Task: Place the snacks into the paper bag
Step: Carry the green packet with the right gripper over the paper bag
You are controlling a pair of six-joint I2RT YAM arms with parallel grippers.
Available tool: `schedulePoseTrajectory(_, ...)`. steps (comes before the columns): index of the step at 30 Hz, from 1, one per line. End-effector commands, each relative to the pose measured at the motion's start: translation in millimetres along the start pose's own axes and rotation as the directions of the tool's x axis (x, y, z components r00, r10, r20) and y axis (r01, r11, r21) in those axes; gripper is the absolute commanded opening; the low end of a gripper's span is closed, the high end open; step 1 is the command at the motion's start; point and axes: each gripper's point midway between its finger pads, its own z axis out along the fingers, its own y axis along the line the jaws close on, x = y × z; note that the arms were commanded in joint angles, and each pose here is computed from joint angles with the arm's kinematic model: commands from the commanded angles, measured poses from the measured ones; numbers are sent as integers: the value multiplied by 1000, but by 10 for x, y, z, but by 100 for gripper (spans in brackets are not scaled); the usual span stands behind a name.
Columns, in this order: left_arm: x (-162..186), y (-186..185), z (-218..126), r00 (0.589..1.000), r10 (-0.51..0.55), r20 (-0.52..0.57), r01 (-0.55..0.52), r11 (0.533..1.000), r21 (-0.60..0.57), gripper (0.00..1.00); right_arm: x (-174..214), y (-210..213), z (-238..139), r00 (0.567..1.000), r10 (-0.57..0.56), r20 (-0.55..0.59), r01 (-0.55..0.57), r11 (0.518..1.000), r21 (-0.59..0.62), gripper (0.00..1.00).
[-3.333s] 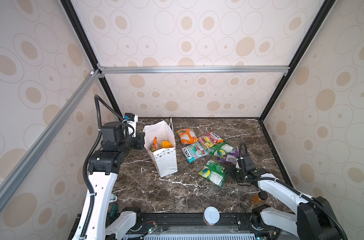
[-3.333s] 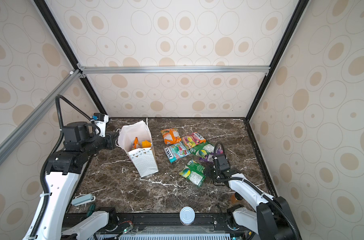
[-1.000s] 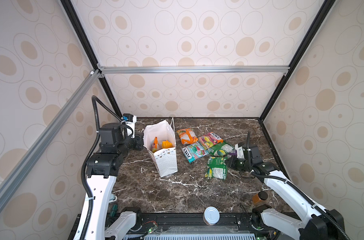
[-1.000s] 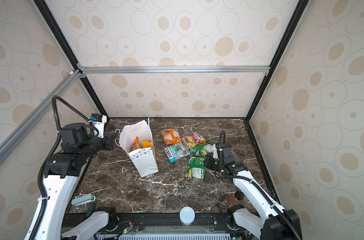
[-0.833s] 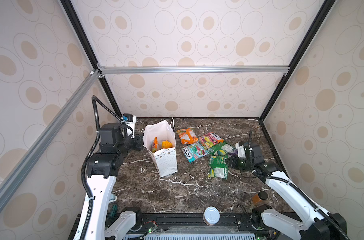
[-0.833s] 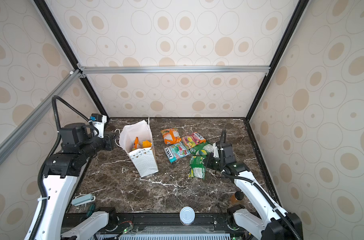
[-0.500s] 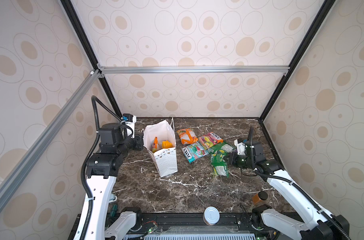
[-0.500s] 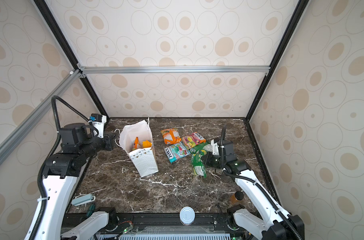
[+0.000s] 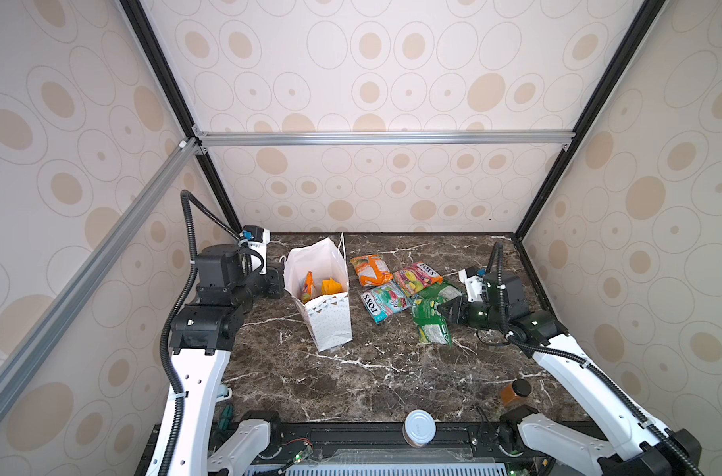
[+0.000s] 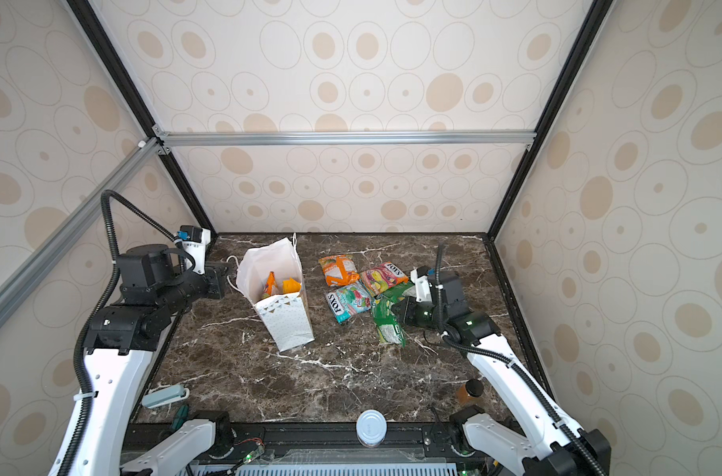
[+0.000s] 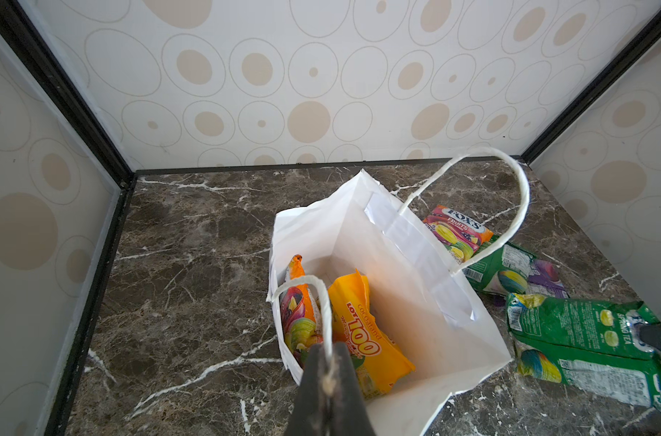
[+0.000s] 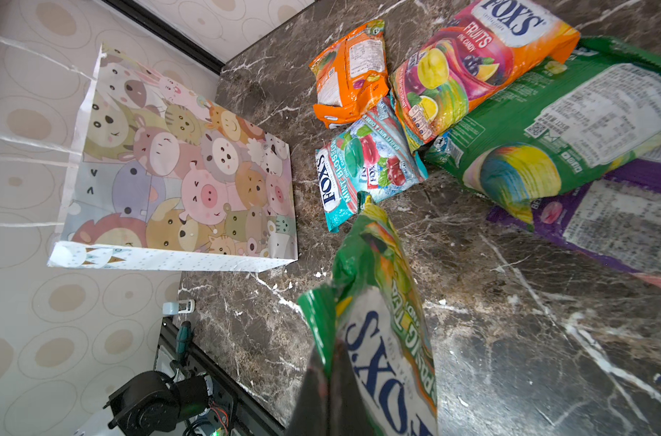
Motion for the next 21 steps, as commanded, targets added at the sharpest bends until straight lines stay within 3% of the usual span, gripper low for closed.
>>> schedulePoseTrajectory(1,-127,-58,-158,998,41,48,-41,999,7,0,-145,292,-143,996,-70,51,73,995,-70,0)
schedulePoseTrajectory(21,-127,-53,-155,998,39,50,-40,999,5,0,-162,984,-318,970,-232,68,241,952,-189,0)
